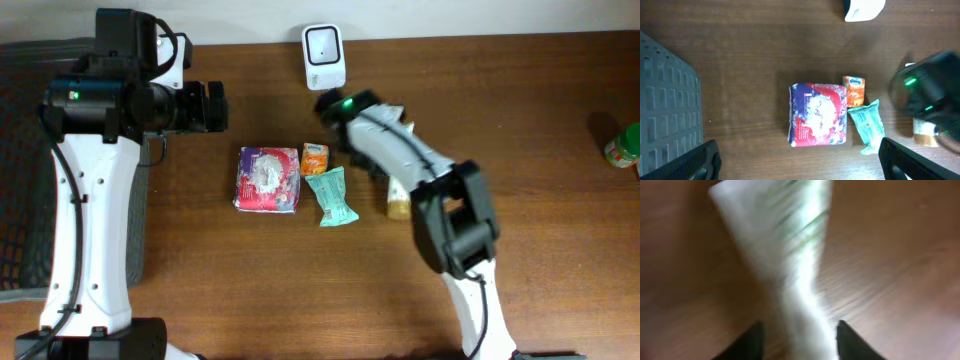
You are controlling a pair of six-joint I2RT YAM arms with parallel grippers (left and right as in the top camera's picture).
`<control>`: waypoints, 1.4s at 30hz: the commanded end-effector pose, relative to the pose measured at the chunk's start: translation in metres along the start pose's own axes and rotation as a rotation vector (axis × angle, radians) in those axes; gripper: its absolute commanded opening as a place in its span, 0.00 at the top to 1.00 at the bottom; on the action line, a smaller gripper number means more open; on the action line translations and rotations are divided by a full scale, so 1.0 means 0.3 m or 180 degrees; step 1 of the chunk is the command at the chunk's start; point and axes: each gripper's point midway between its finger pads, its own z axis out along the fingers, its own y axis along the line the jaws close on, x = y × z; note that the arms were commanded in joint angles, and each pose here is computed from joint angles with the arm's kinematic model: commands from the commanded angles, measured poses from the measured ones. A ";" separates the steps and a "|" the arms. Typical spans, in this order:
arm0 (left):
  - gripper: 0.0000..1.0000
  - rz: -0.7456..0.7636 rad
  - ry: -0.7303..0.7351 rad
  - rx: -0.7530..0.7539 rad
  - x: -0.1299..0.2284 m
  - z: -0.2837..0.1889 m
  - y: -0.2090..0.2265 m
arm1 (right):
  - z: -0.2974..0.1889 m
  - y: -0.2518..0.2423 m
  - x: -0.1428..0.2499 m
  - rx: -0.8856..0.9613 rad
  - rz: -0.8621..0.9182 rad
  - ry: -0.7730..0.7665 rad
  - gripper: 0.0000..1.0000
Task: Scan the item barcode
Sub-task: 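Lift the Pantene tube and carry it toward the scanner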
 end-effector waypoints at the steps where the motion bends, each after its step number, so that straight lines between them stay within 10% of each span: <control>1: 0.01 0.0028 -0.0056 0.0033 -0.004 -0.023 -0.005 | -0.077 0.096 0.045 -0.0196 -0.0051 -0.0137 0.30; 10: 0.01 0.0028 -0.0056 0.0032 -0.004 -0.023 -0.005 | -0.293 0.018 -0.103 -0.0602 -0.0268 -0.0085 0.00; 19: 0.01 0.0028 -0.0056 0.0032 -0.004 -0.023 -0.005 | -0.087 -0.144 -0.060 -0.1950 -0.0746 0.1475 0.01; 33: 0.01 0.0028 -0.0056 0.0033 -0.004 -0.023 -0.005 | 0.067 -0.012 0.013 -0.2880 -0.0505 0.1745 0.01; 42: 0.01 0.0028 -0.0055 0.0033 -0.003 -0.023 -0.005 | 0.077 0.075 0.026 -0.2916 -0.0435 0.1633 0.60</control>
